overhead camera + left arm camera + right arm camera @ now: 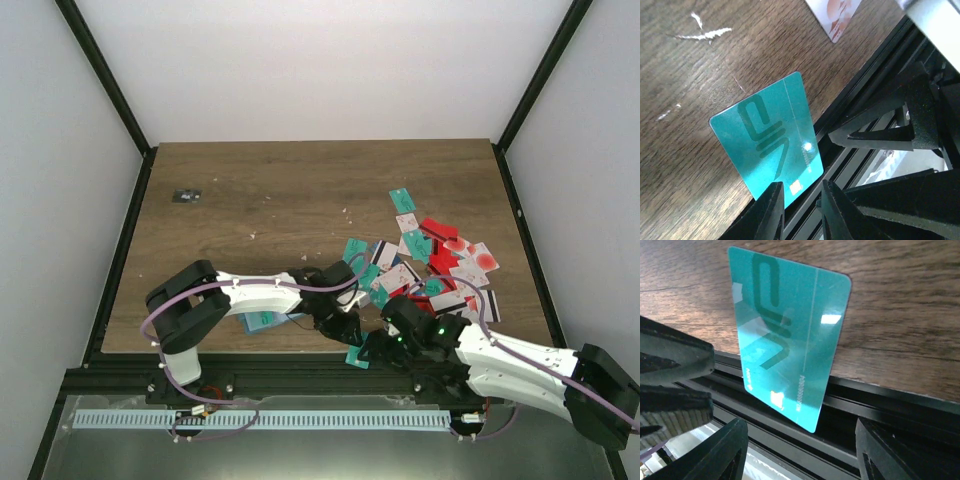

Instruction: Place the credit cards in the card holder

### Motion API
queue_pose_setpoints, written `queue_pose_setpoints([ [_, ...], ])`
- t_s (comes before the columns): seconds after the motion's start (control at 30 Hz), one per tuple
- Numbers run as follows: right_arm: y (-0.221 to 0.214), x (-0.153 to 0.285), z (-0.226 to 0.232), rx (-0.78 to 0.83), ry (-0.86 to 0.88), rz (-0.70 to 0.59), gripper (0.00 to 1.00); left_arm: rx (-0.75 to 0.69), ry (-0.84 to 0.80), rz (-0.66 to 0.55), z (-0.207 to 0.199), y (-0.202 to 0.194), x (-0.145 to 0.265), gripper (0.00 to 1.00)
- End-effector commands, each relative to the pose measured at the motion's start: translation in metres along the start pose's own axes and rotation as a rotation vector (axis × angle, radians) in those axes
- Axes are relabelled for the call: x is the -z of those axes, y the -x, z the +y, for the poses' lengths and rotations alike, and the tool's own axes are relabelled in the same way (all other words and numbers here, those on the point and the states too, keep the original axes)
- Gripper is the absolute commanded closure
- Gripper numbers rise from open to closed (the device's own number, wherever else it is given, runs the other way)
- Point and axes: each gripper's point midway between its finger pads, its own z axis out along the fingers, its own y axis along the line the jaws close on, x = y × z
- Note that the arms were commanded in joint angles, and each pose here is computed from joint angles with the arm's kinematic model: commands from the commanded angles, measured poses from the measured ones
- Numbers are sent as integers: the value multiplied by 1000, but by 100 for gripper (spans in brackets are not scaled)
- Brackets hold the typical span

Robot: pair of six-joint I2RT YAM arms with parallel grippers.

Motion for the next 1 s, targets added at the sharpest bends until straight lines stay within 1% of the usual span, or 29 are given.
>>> queue_pose_setpoints([
  [0.0,5,-5,6,-10,57,-17,40,-22,18,20,3,-4,-10,77],
  [0.37,13,-15,-4,-24,84,-70,47,19,97,21,31,-12,-23,82],
  [0.53,16,-21,-8,-27,109,-89,53,34,107,25,38,-16,-26,83],
  [0.6,17,-22,-11,-32,108,-91,58,38,107,29,40,-17,-28,84],
  [0.77,16,-23,-17,-52,96,-98,80,43,108,26,41,-18,-28,84],
  [0.9,16,-20,-17,-70,109,-106,98,33,100,0,35,-15,-21,84],
  [0.97,16,-18,-13,-71,125,-106,99,19,97,-33,27,-10,-12,84],
])
